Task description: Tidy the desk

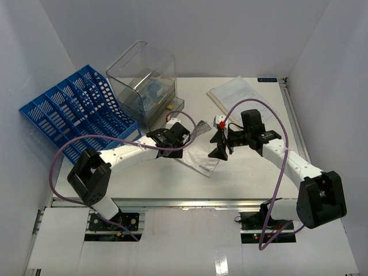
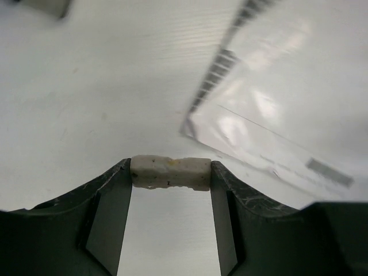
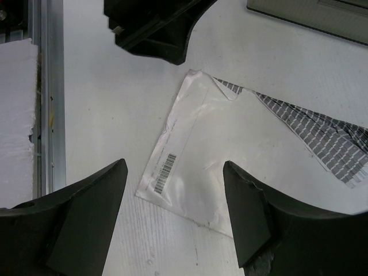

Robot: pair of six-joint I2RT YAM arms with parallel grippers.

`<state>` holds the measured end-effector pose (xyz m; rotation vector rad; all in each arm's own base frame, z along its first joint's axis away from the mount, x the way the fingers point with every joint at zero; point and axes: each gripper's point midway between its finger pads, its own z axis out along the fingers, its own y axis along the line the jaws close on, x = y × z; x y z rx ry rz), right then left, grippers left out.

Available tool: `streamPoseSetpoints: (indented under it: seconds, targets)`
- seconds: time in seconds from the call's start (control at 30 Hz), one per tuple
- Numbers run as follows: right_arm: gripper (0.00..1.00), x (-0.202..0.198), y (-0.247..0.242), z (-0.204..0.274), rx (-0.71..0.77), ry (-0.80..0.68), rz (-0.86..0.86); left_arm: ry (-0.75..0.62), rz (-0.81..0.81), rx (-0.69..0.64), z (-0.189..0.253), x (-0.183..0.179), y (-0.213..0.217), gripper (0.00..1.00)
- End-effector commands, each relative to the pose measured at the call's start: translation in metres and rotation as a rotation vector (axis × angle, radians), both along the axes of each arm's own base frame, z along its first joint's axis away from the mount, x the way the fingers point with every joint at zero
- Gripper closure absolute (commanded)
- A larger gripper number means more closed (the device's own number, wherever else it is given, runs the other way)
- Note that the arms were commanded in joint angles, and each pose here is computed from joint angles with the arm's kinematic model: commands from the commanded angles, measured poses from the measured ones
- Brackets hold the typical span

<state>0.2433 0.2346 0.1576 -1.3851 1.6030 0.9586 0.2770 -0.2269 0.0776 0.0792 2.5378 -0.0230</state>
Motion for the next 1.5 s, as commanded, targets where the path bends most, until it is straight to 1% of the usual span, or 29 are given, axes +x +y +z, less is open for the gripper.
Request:
streamPoseSetpoints:
  seconds: [0.0, 0.03, 0.07, 0.13, 0.2, 0.3, 0.43, 0.5, 0.53, 0.6, 0.73, 0.9, 1.1, 1.33, 1.47]
  targets:
    - [0.26, 0.001, -0.001, 0.007, 0.016, -0.036, 0.001, -0.212, -0.497, 0.022, 0.061, 0.016, -0.045, 1.0]
    - [0.26, 0.002, -0.001, 0.007, 0.016, -0.037, -0.001, -0.223, -0.602, 0.033, 0.065, 0.015, -0.052, 1.0]
    - [0.26, 0.002, -0.002, 0.007, 0.015, -0.039, -0.003, -0.229, -0.671, 0.054, 0.069, 0.015, -0.056, 1.0]
    - [0.26, 0.002, -0.003, 0.006, 0.012, -0.039, -0.006, -0.234, -0.834, 0.13, 0.074, 0.015, -0.059, 1.0]
    - [0.26, 0.003, -0.004, 0.005, 0.012, -0.039, -0.006, -0.256, -0.931, 0.249, 0.076, 0.023, -0.05, 1.0]
    - [0.26, 0.004, -0.005, 0.004, 0.011, -0.037, -0.012, -0.288, -1.01, 0.364, 0.078, 0.044, -0.038, 1.0]
    - [0.26, 0.006, -0.006, 0.003, 0.008, -0.034, -0.016, -0.32, -1.028, 0.417, 0.086, 0.082, -0.029, 1.0]
    - [0.26, 0.007, -0.007, 0.002, 0.006, -0.034, -0.02, -0.332, -1.029, 0.464, 0.086, 0.101, -0.022, 1.0]
    - [0.26, 0.008, -0.007, 0.002, 0.005, -0.034, -0.023, -0.337, -1.03, 0.493, 0.086, 0.108, -0.019, 1.0]
    - [0.26, 0.009, -0.009, 0.003, 0.005, -0.039, -0.028, -0.353, -1.033, 0.593, 0.087, 0.125, -0.009, 1.0]
    - [0.26, 0.011, -0.011, 0.001, 0.004, -0.036, -0.035, -0.349, -0.989, 0.706, 0.089, 0.154, 0.0, 1.0]
    - [0.26, 0.012, -0.01, -0.005, -0.002, -0.02, -0.031, -0.308, -1.013, 0.815, 0.077, 0.169, 0.004, 1.0]
    - [0.26, 0.014, -0.01, -0.011, -0.01, -0.004, -0.031, -0.306, -1.017, 0.95, 0.077, 0.185, 0.012, 1.0]
    - [0.26, 0.013, -0.01, -0.015, -0.014, 0.012, -0.026, -0.305, -0.982, 1.024, 0.075, 0.202, 0.024, 1.0]
    - [0.26, 0.013, -0.009, -0.015, -0.011, 0.016, -0.023, -0.296, -0.965, 1.029, 0.068, 0.204, 0.031, 0.95]
